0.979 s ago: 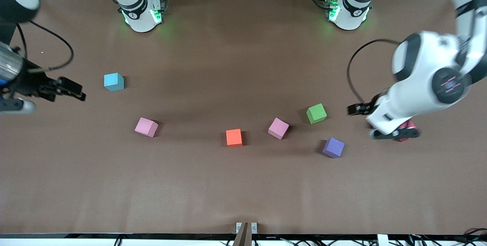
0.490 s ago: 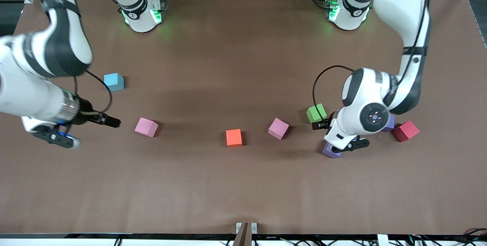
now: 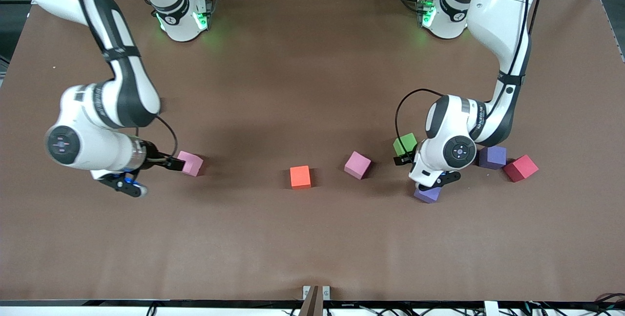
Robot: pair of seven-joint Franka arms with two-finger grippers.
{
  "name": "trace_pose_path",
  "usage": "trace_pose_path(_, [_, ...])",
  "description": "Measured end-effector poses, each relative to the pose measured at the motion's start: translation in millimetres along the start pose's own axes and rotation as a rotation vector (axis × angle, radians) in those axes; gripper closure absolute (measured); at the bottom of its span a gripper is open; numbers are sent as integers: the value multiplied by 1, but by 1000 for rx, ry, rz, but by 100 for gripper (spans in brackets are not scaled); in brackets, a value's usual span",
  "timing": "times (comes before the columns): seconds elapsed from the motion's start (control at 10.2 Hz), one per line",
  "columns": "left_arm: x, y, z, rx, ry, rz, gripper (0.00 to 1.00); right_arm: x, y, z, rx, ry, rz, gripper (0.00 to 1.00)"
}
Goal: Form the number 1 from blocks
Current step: 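Lift the green cube with the left gripper while the right gripper grasps pink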
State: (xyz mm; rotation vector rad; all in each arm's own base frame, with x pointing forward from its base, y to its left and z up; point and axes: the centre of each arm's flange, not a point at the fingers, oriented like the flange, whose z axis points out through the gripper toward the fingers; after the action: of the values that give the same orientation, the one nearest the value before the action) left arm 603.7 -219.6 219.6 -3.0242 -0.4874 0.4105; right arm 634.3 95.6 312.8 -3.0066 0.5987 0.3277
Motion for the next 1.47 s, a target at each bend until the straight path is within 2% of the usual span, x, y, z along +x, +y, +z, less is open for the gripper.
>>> trace_pose_path(0.2, [-1,-1,4,2,-8,-17,0,0,9,29,16,-10,28,0])
trace_pose_path(0.69, [-6,-3,19,-19,-42,-42,0,12,17,75,6,-26,54,0])
trace_pose_path(0.88, [-9,4,25,-29,-38,-34,13,17,22,86,3,-28,64,0])
trace_pose_path(1.08, [-10,9,30,-32,-34,-28,40,20,25,92,3,-27,71,0])
trace_pose_path(1.27, [-23,26,30,-46,-36,6,40,21,26,98,-1,-33,73,0])
trace_pose_path(1.47, [-63,70,17,-76,-36,99,40,24,27,108,-4,-33,70,0])
